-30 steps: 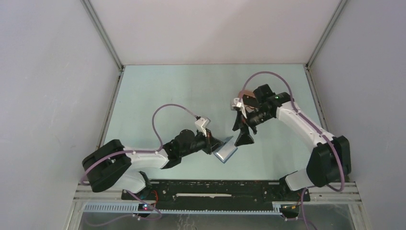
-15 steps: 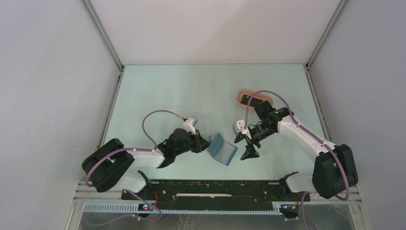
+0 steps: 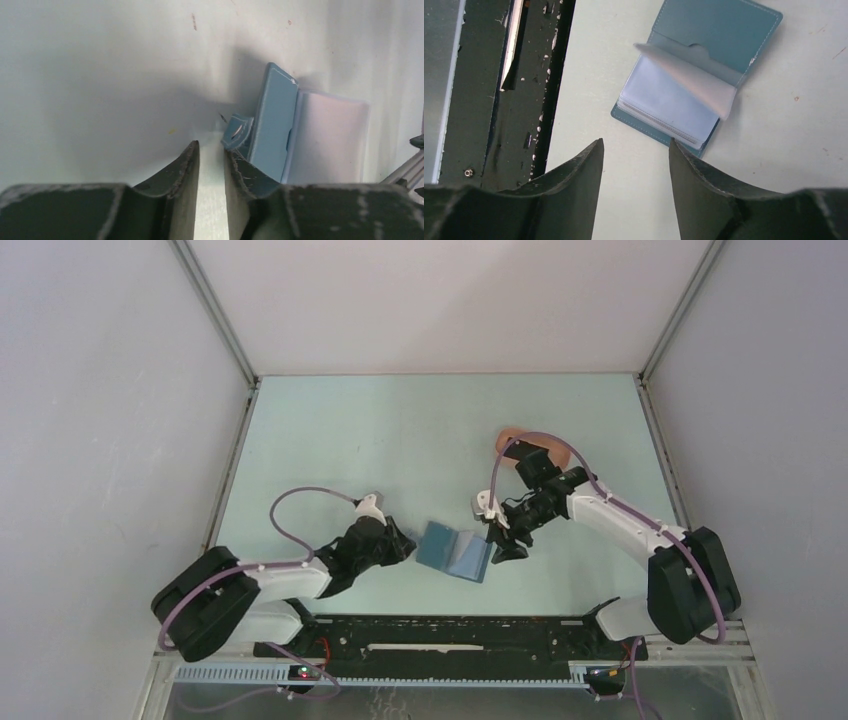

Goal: Put the credit cards into the card holder
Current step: Open the card holder at the center of the board.

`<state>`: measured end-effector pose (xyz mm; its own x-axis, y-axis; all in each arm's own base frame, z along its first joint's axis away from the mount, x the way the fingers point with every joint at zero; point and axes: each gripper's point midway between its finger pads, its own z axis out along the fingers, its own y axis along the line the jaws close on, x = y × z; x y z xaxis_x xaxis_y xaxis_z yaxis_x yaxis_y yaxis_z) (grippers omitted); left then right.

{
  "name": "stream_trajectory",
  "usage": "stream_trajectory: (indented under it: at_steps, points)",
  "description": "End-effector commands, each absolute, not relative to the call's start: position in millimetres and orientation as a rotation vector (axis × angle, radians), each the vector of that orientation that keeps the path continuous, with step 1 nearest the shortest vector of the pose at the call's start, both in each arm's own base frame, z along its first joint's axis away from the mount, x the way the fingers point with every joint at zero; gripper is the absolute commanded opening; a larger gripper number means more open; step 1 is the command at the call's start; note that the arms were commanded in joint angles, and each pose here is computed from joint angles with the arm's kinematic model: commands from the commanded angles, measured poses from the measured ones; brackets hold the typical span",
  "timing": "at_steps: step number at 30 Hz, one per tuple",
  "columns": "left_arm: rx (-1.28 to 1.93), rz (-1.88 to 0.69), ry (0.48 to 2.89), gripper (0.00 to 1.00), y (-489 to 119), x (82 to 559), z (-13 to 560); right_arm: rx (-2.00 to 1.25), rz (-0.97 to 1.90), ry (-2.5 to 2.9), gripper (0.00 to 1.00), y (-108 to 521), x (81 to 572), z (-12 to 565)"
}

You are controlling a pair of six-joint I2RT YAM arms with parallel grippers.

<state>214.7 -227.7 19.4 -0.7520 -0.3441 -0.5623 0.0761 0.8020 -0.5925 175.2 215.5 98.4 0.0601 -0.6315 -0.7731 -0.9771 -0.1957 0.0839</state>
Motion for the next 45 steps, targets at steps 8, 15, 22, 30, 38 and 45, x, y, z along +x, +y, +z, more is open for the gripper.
stream_trajectory:
  at_steps: [8,15,22,30,38,45]
  points:
    - [-0.227,-0.655,2.091,0.54,-175,217,82,-1.834,0.975,1.573,0.56,226,181,119]
    - [0.063,-1.066,1.85,0.61,-217,186,150,-1.878,0.964,1.606,0.41,221,181,104]
    - [0.405,-1.303,1.817,0.52,-266,140,159,-1.95,0.954,1.694,0.06,221,180,77]
    - [0.587,-1.313,1.883,0.55,-311,120,136,-1.975,0.86,1.882,0.0,230,193,45]
    - [0.478,-1.179,1.984,0.59,-327,150,110,-1.897,0.797,1.953,0.0,247,206,49]
    - [0.183,-0.932,2.119,0.61,-297,183,76,-1.774,0.812,1.978,0.02,270,216,62]
